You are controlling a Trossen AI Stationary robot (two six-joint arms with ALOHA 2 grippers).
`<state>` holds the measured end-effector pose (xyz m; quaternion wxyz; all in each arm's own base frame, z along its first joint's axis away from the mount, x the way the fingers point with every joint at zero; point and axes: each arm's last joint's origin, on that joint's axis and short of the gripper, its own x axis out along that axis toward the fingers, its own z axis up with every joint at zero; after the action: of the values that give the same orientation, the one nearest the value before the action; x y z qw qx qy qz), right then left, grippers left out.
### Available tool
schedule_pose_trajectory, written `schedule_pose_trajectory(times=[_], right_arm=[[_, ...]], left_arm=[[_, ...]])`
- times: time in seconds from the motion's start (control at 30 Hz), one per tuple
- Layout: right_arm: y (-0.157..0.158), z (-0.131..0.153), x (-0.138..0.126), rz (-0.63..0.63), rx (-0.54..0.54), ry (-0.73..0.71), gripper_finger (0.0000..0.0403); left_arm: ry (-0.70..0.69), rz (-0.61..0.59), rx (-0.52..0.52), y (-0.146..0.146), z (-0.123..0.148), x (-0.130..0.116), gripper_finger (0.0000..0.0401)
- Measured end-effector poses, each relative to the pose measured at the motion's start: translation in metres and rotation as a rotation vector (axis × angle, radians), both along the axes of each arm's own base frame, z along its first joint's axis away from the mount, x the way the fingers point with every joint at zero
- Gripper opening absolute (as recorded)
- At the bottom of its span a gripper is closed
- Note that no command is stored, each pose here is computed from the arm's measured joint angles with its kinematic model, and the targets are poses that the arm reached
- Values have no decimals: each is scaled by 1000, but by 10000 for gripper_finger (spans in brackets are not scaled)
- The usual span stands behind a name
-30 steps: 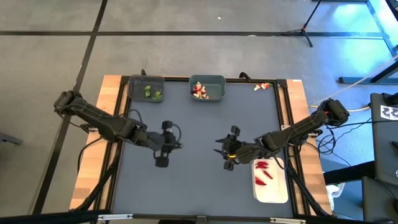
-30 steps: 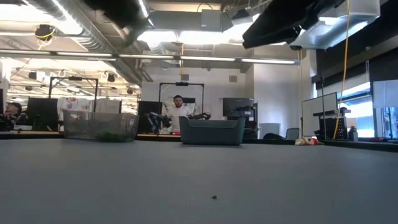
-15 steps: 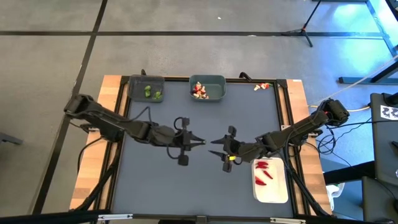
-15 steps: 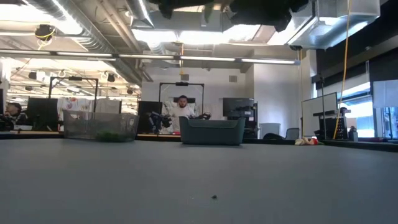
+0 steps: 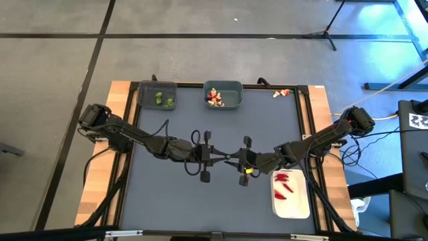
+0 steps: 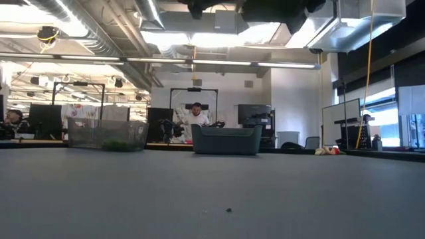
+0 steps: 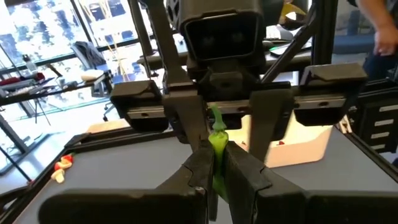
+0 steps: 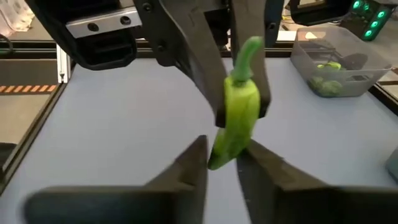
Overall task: Sort produce into baskets
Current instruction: Put the green chili pepper into the white bin
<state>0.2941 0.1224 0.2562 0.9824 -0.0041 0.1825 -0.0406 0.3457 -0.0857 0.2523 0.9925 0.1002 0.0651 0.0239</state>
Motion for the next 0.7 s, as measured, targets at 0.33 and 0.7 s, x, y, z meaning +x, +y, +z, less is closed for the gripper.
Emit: schedule_pose_trajectory(times=[0.33, 0.7], right_arm=[[0, -1, -1, 10, -34, 17, 26], [-4, 15, -15, 47, -8, 206, 19]], left_arm=[[18, 3, 11, 2, -2, 0, 43], [139, 28, 43, 8, -4, -8, 169]])
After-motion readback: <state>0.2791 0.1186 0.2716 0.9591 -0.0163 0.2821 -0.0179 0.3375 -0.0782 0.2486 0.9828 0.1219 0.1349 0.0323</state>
